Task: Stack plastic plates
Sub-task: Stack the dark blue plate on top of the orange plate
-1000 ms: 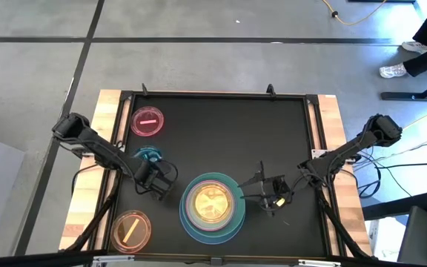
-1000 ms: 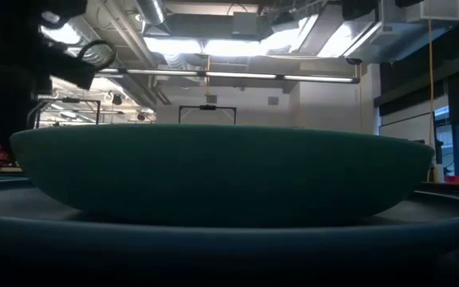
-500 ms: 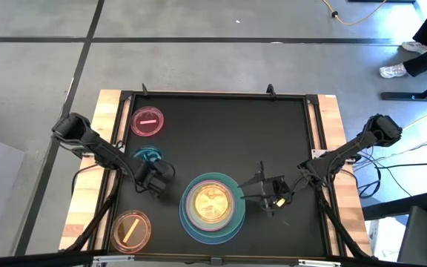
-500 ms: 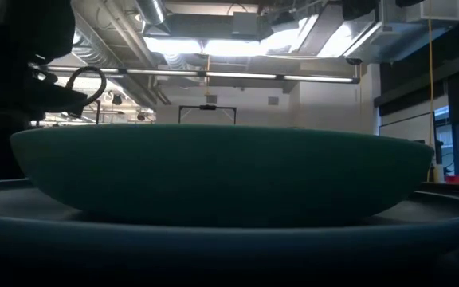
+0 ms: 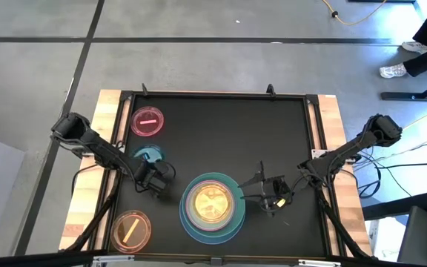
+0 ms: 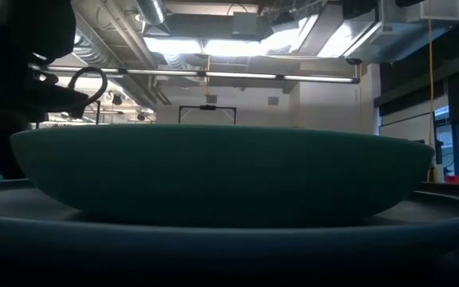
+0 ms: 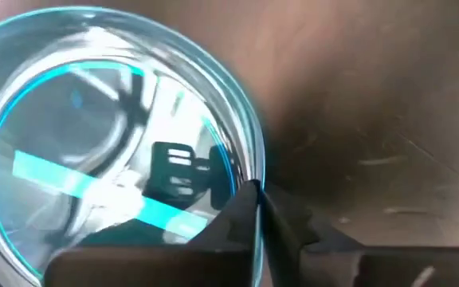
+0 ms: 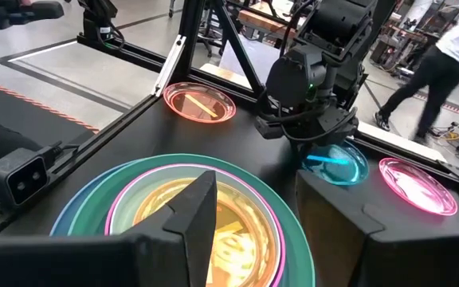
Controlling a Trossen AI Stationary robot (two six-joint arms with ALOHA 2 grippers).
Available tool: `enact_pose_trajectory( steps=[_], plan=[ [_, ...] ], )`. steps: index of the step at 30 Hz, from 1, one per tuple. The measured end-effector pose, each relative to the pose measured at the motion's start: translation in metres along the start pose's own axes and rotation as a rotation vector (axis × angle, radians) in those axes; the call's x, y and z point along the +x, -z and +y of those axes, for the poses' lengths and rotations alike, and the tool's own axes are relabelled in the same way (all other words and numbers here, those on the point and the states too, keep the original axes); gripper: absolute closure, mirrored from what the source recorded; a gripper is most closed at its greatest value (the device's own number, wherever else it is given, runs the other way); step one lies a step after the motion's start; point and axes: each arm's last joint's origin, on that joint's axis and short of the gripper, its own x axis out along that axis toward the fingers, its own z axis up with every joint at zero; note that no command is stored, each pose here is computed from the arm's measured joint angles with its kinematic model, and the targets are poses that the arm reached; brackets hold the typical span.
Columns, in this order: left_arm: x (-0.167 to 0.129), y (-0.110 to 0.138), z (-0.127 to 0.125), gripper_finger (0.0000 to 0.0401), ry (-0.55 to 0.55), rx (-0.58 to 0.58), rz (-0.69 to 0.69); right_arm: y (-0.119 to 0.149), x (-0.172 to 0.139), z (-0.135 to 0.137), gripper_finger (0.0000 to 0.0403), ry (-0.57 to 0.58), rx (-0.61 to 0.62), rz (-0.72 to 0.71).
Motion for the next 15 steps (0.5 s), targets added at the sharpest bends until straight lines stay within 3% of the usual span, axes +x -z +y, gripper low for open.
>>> enact_pose_trajectory(
  steps=[6,15],
  plan=[
    [-0.009,0.0,-0.005,0.0394,-0.006,0.026,0.004,0.0,0.0,-0.001,0.0236,0.042,0.0,0.009],
    [-0.073,-0.026,-0.035,0.0397,0.136,0.115,-0.152,0.0,0.0,-0.002,0.0236,0.082,0.0,0.018]
  ],
)
